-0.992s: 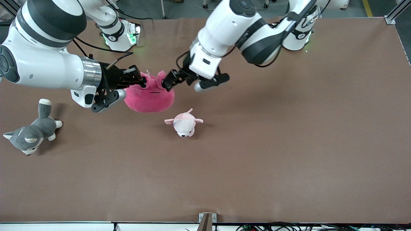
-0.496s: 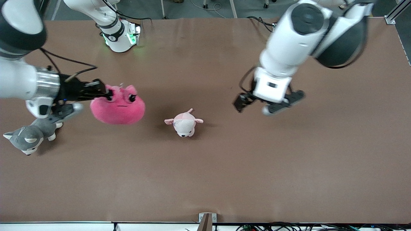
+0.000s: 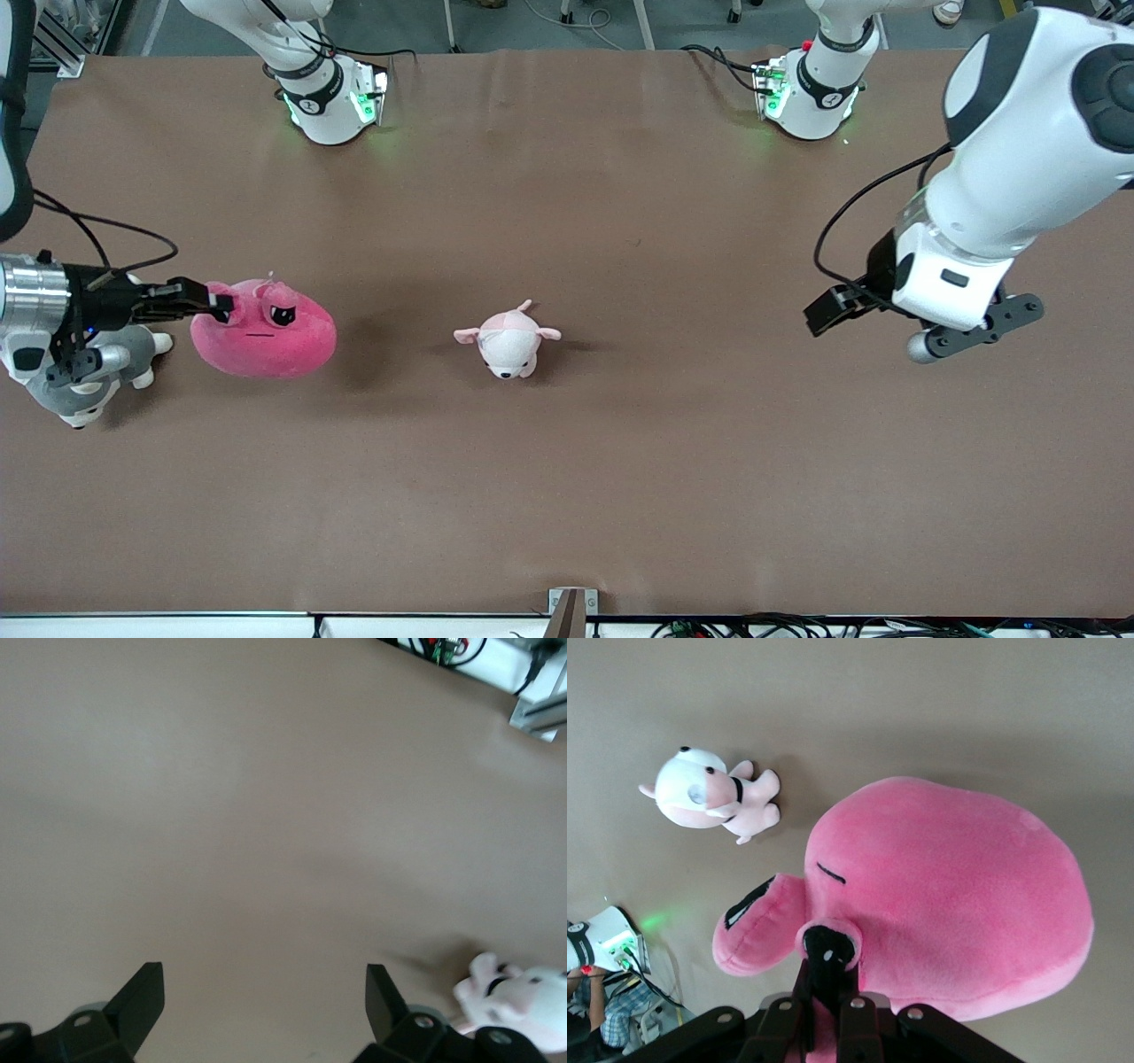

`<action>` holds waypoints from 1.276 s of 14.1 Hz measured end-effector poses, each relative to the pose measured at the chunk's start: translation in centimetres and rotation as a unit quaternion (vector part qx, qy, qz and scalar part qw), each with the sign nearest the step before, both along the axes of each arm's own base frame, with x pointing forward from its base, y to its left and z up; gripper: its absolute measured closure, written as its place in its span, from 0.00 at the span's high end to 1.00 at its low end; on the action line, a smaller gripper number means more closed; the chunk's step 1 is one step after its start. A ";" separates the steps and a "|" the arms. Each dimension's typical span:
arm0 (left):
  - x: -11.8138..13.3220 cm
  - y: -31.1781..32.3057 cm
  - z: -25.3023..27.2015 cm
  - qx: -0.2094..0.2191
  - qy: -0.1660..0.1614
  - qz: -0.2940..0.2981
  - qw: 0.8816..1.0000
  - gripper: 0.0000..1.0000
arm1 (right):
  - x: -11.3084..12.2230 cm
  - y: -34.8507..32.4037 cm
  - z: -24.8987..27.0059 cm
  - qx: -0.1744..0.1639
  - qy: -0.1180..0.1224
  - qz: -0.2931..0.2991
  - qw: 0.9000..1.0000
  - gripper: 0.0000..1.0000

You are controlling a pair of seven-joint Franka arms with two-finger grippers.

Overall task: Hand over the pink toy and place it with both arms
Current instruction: 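Open the left gripper and withdraw it while the right gripper carries toy, then lower the pink toy onto the table beside the grey cat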

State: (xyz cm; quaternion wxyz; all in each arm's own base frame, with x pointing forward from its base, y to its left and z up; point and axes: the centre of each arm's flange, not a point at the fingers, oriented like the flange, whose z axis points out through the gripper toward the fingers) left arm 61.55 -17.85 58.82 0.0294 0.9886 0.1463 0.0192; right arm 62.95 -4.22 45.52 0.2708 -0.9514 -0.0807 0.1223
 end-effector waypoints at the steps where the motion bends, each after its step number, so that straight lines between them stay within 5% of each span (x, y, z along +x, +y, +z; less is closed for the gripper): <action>1: -0.2 1.7 0.7 0.006 0.001 -0.023 1.000 1.00 | 0.3 -0.8 -1.5 0.011 0.003 0.003 1.000 0.13; 10: -4.9 9.7 3.8 0.054 0.042 -0.175 0.982 1.00 | 1.2 -3.5 -9.9 0.080 0.014 0.046 0.996 0.13; 18: -8.6 11.7 5.0 0.051 0.041 -0.172 0.983 1.00 | 1.0 -3.5 -13.8 0.122 0.034 0.054 0.990 0.12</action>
